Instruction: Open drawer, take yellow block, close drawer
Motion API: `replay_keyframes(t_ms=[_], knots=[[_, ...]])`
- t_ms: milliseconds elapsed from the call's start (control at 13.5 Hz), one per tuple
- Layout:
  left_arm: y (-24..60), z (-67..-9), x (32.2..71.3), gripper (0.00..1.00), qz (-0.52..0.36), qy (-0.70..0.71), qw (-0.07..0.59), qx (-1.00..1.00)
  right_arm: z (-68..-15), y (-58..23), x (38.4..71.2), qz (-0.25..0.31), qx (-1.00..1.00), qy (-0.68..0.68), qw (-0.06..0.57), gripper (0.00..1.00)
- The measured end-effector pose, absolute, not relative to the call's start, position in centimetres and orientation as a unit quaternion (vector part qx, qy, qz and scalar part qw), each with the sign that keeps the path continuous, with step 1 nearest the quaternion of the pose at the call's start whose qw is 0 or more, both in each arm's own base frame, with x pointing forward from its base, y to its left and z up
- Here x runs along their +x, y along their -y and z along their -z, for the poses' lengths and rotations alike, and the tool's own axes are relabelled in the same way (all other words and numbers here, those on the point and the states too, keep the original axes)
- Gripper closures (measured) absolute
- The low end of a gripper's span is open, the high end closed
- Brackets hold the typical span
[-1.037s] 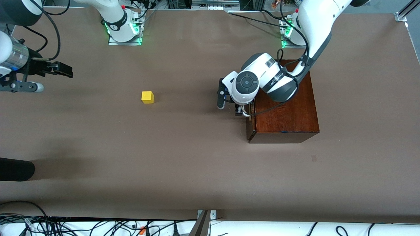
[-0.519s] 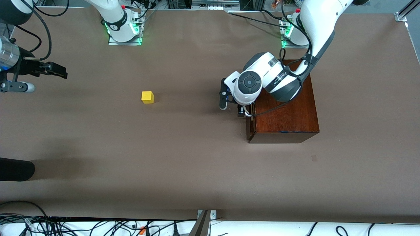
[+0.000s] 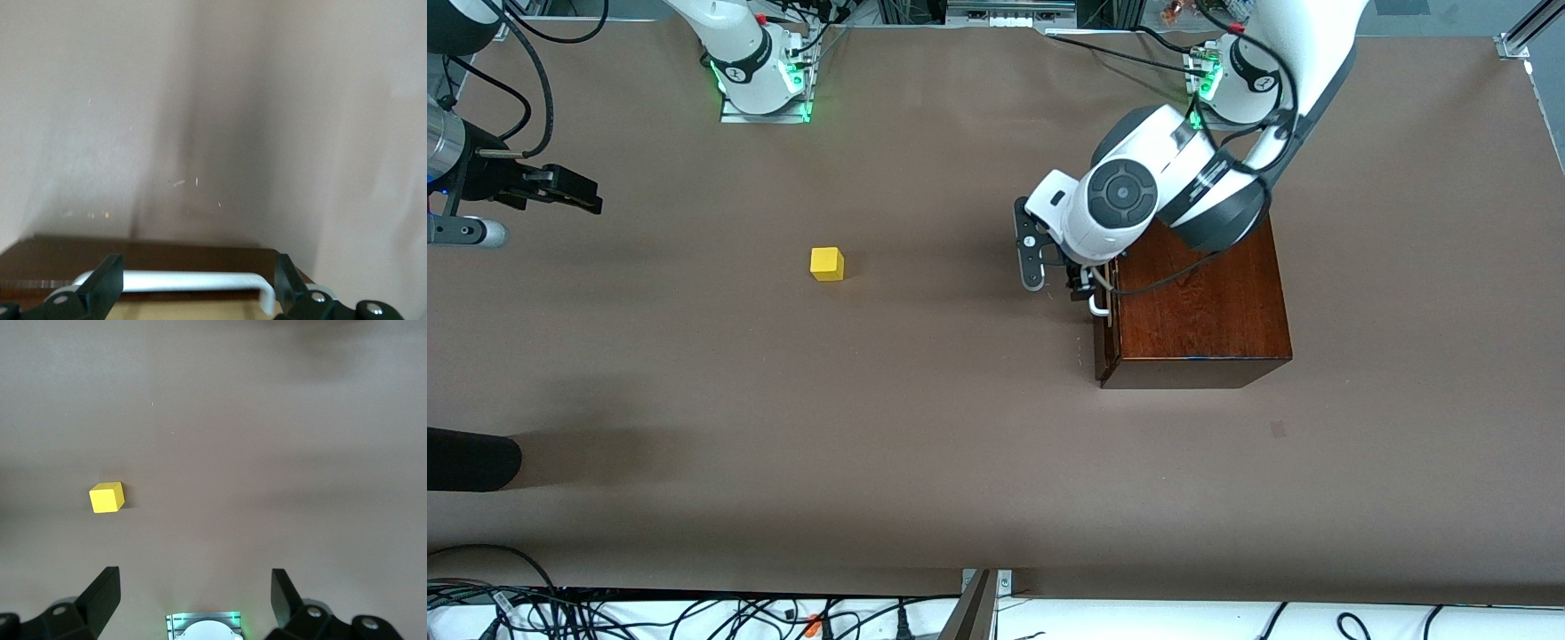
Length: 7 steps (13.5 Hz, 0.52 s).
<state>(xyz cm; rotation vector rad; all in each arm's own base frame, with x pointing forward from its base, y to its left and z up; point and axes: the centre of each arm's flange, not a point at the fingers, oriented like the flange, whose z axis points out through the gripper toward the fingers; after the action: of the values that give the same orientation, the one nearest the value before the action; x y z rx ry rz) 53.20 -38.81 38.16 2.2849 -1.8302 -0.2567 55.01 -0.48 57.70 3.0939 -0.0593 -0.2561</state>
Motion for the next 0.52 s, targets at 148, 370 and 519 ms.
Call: replay_keyframes(t_ms=[148,370,519], knots=[[36.1,-41.4,54.2,0.0,0.107,0.573,0.089,0.808,-57.9,0.6,55.2,0.073,0.997,0.02,0.018,0.0],[28.9,-46.8,57.0,0.0,0.12,0.497,0.076,0.856,-57.9,0.6,55.3,0.07,0.997,0.02,0.018,0.0],[22.9,-50.1,58.6,0.0,0.131,0.449,0.073,0.881,-58.0,0.5,55.3,0.069,0.997,0.019,0.018,0.0]])
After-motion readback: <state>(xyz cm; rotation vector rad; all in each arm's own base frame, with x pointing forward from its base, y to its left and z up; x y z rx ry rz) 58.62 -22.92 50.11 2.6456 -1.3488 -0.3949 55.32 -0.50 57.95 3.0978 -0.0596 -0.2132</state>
